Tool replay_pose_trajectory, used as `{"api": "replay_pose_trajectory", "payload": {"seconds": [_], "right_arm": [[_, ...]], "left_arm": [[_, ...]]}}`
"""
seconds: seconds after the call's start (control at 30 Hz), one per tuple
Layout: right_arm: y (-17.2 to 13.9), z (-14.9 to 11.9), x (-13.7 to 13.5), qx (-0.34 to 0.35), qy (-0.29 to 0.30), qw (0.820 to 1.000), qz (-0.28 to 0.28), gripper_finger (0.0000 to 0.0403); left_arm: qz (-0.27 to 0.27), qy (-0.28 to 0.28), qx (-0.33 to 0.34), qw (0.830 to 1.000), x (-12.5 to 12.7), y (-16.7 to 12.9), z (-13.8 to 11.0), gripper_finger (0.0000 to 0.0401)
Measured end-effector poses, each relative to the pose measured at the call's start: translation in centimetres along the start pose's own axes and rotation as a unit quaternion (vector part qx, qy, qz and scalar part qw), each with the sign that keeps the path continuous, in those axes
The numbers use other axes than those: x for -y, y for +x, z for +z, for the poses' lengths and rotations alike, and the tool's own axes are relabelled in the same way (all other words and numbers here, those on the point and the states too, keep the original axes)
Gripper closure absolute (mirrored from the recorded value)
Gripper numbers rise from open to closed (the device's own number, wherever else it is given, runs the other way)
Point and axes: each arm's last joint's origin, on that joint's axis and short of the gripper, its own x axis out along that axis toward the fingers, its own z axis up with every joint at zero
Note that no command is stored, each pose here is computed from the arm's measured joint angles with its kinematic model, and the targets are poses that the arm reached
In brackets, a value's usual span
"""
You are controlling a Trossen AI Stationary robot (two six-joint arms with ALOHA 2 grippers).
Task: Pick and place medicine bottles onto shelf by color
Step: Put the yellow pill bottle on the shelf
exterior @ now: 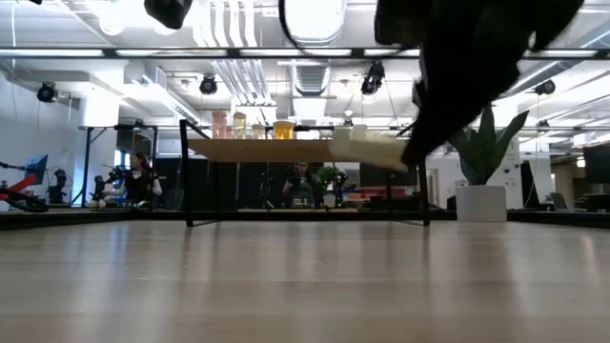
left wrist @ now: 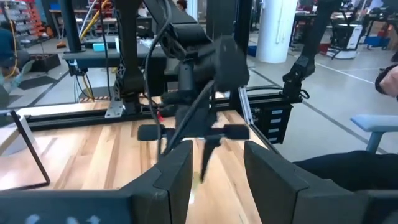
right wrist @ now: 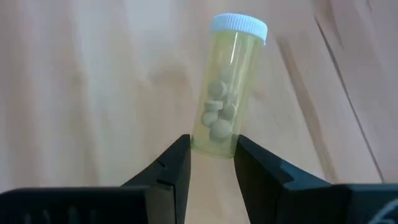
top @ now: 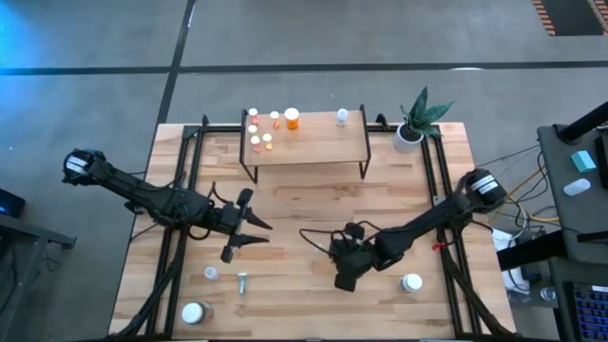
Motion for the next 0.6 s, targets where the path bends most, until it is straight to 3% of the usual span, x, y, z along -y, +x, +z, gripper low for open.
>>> {"api": "replay_pose_trajectory", "payload": {"seconds": [0.23,0.47,0.6], "right_arm": [[-2.0,1.3,-0.3,0.108,-0.012,0.991,0.079,0.0298],[-4.6,2.5,-0.2,0.231,-0.030,0.961,0.148,0.0298],[-6.0,2.9,0.0,0.267,-0.048,0.947,0.172,0.0298]], "left_arm": [[-0.001,0.039,-0.037,0.999,0.0,0.1,0.7,0.0248],[-0.003,0.084,-0.037,0.996,0.3,1.5,2.7,0.0177],[-0.004,0.105,-0.052,0.993,0.5,2.8,3.0,0.0157]]}}
